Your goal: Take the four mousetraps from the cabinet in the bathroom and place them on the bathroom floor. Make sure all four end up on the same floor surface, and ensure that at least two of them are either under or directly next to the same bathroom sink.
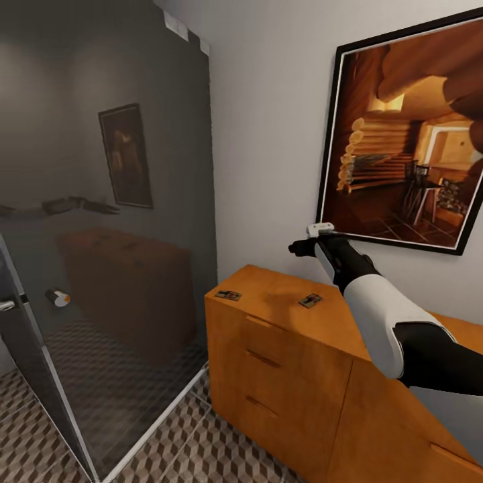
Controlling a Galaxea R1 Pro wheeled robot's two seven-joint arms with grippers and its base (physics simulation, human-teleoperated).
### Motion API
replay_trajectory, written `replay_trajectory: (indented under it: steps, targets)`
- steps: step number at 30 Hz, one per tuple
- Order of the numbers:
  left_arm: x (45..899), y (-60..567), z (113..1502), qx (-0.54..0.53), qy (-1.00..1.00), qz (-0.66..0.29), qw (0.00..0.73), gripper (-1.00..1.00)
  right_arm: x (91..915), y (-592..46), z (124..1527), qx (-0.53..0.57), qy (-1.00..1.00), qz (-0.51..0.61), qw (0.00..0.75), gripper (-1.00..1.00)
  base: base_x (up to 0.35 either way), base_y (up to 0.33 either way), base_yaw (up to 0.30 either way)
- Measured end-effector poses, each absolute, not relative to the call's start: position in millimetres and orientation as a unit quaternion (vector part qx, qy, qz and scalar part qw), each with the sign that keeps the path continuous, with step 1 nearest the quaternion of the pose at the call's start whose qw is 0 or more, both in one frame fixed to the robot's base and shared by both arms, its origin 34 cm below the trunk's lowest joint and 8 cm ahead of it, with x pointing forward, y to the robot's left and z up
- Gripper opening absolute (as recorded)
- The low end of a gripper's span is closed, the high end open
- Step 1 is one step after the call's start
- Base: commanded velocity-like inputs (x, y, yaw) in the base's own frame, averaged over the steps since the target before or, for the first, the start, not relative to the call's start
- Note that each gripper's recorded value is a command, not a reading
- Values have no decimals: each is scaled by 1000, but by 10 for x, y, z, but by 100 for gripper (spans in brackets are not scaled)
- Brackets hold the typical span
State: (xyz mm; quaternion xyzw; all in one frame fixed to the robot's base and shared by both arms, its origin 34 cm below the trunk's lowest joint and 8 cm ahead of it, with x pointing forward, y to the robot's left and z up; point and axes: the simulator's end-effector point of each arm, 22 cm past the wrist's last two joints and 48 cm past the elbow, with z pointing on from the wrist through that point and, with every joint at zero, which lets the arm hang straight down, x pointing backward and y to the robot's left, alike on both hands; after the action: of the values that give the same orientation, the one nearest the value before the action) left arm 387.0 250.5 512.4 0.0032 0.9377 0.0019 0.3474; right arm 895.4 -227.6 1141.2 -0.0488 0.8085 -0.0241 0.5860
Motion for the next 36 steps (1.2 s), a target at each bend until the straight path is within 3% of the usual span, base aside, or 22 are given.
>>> replay_trajectory:
  steps: [12, 36]
  targets:
    - [3871, 2505, 5124, 3, 938, 2, 347, 100, 8965, -2278, 11362, -50, 808, -24, 586, 100, 0, 0, 204]
    - [3873, 2505, 5125, 3, 938, 2, 348, 100, 8965, -2281, 11357, -49, 808, -24, 586, 100, 0, 0, 12]
